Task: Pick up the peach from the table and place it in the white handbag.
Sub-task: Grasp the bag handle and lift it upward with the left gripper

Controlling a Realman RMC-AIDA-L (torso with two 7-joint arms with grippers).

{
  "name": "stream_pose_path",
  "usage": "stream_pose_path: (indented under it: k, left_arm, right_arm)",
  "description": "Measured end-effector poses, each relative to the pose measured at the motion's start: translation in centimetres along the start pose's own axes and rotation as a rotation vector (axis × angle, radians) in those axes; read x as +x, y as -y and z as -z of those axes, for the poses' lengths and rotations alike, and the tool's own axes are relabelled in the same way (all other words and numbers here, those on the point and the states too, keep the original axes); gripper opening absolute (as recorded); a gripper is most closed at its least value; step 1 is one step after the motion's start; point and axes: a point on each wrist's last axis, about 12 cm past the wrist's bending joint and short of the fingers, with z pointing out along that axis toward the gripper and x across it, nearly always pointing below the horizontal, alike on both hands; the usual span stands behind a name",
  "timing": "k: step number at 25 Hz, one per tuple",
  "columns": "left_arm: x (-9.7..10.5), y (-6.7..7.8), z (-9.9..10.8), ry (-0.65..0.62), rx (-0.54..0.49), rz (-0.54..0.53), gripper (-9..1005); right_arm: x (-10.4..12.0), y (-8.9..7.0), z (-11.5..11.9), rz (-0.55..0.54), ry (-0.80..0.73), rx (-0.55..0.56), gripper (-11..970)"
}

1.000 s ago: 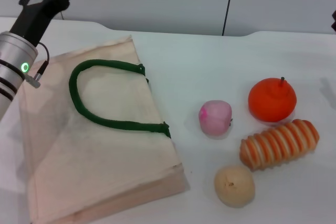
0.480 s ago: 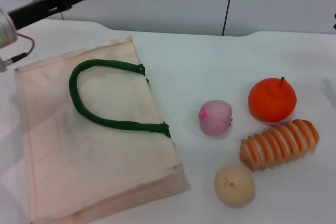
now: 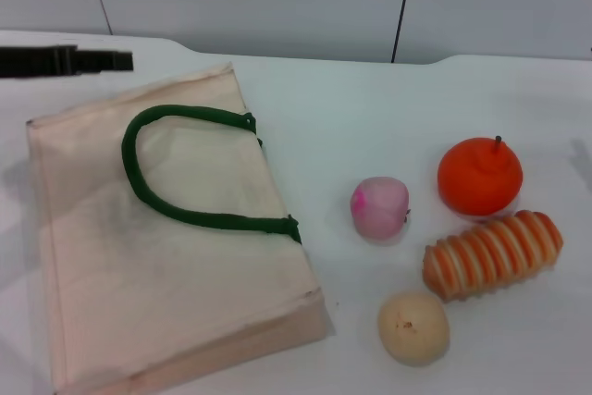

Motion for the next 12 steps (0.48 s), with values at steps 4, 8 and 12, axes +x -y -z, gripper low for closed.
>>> stream_pose_path:
  k: [4, 8, 12]
  left_arm:
    - [0.5, -0.2, 0.0, -0.036, -0.018, 0.007, 699]
    - [0.9, -0.3, -0.4, -0.088, -0.032, 0.01, 700]
    - [0.9, -0.2, -1.9, -0.154, -0.038, 0.015, 702]
  right_arm:
    - [0.0, 0.0, 0.0, 0.0, 0.001, 0.0, 897]
    - [-0.1, 0.0, -0.2, -0.001, 0.005, 0.0, 897]
    - [-0.2, -0.1, -0.3, -0.002, 0.007, 0.0, 897]
